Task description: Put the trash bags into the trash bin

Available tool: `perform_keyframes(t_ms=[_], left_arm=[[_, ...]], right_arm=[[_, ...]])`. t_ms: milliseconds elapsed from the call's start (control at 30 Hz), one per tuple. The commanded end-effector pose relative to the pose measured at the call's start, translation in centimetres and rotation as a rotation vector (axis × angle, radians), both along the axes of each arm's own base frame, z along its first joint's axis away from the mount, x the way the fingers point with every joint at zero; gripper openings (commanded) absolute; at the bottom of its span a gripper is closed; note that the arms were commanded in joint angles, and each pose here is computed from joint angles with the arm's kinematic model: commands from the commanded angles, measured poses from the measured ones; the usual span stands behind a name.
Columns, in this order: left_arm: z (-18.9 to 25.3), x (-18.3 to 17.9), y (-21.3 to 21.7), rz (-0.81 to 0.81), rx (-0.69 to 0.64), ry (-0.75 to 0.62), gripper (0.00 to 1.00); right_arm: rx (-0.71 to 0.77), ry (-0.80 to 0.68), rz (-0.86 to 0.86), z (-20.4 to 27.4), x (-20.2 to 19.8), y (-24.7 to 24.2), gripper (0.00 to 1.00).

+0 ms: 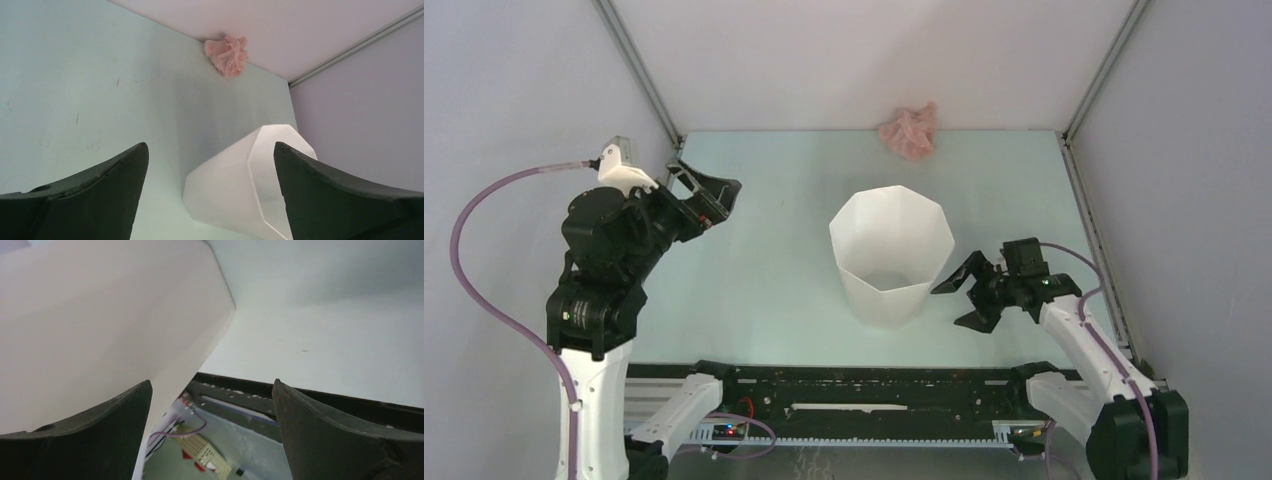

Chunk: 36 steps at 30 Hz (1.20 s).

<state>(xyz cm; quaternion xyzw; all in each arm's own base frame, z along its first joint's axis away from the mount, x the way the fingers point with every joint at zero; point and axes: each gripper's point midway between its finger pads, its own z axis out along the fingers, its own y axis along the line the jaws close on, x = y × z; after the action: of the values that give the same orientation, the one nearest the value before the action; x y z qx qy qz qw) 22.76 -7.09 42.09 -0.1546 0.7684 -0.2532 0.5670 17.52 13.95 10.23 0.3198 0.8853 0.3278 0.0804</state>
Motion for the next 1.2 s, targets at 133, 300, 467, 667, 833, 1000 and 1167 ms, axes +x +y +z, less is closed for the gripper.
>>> perform_keyframes(t_ms=[133, 300, 467, 667, 833, 1000, 1167], left_arm=[[1.9, -1.6, 0.3, -0.003, -0.001, -0.045, 1.0], [1.6, -1.9, 0.5, 0.002, 0.016, -0.038, 1.0], [2.0, -2.0, 0.7, 0.004, 0.031, -0.041, 1.0], [4.2, -2.6, 1.7, 0.04, 0.073, -0.093, 1.0], [5.2, -2.3, 2.0, 0.05, 0.103, -0.122, 1.0], [5.4, -1.0, 1.8, 0.032, 0.137, -0.148, 1.0], [5.5, 0.2, 2.0, 0.036, 0.191, -0.162, 1.0]], right_arm=[[0.206, -0.055, 0.057, 1.4, 4.3, 7.2, 0.99], [0.275, -0.009, 0.098, -0.1, 5.4, 11.7, 0.98], [0.238, 0.01, 0.208, -1.7, 7.2, 16.3, 0.98], [0.222, -0.057, 0.333, -1.4, 10.9, 22.0, 0.97], [0.134, -0.117, 0.386, -1.7, 14.4, 22.3, 0.97], [-0.085, -0.293, 0.356, -1.3, 21.0, 17.1, 0.98], [-0.135, -0.376, 0.229, 0.4, 29.7, 12.5, 0.99]])
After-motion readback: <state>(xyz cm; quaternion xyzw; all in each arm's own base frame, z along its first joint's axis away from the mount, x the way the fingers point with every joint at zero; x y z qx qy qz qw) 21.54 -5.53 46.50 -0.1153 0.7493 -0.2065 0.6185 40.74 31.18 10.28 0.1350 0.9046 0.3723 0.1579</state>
